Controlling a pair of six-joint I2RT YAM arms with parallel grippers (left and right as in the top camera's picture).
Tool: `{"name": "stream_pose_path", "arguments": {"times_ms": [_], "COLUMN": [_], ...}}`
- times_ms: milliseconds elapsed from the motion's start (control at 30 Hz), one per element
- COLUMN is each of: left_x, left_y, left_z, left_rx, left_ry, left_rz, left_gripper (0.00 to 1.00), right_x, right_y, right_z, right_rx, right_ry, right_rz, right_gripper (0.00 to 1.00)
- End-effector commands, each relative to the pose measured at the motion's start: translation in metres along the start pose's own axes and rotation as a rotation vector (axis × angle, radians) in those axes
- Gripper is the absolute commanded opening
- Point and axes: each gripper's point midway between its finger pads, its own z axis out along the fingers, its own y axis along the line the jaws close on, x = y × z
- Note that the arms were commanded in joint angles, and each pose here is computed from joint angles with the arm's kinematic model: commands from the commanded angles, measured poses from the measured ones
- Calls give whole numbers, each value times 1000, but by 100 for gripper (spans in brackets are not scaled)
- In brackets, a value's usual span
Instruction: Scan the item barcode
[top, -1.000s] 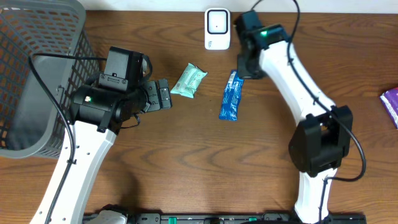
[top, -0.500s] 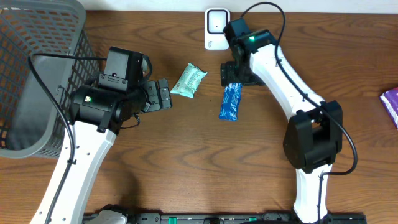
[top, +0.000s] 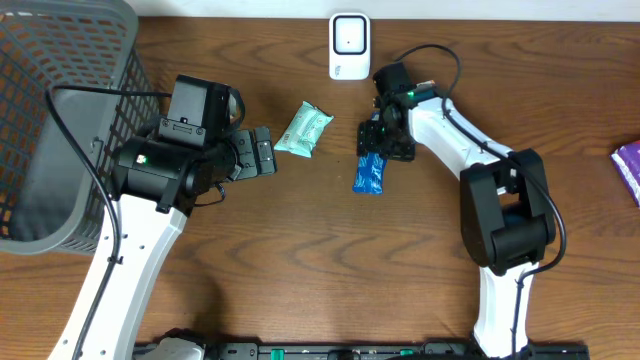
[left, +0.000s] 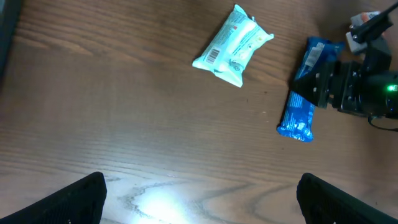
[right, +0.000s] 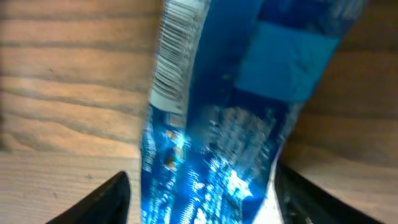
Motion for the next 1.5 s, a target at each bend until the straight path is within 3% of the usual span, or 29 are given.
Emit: {"name": "stream_pose_path", "arguments": {"times_ms": [0, 100, 133, 167, 400, 667, 867, 1033, 1233, 1467], "left_x": [-2, -2, -2, -2, -2, -2, -2, -2, -2, -2], "left_y": [4, 4, 4, 4, 4, 4, 4, 4, 4, 4], "left_z": [1, 1, 1, 1, 1, 1, 1, 1, 1, 1], "left_rx": [-17, -17, -17, -17, -17, -17, -17, -17, -17, -17], "left_ry": [-1, -1, -1, -1, -1, -1, -1, -1, -1, -1], "left_rz": [12, 12, 12, 12, 12, 12, 12, 12, 12, 12], "left_gripper": [98, 98, 98, 98, 98, 98, 98, 98, 98, 98], "right_x": [29, 30, 29, 28, 1, -38, -37, -27, -20, -14], "right_y": [-15, -22, -24, -25, -39, -97, -109, -115, -98, -53], "right_z": [30, 34, 34, 33, -2, -114, -116, -92, -70, -35], "right_rx": [-1, 1, 1, 0, 104, 807, 1010, 1073, 969, 787], "right_ry": [92, 92, 90, 87, 30, -271, -390, -434, -413, -370], "right_rz": [47, 60, 64, 63, 70, 42, 8, -34, -39, -133], "right_gripper": [52, 24, 8, 1, 1, 1, 1, 1, 3, 20]}}
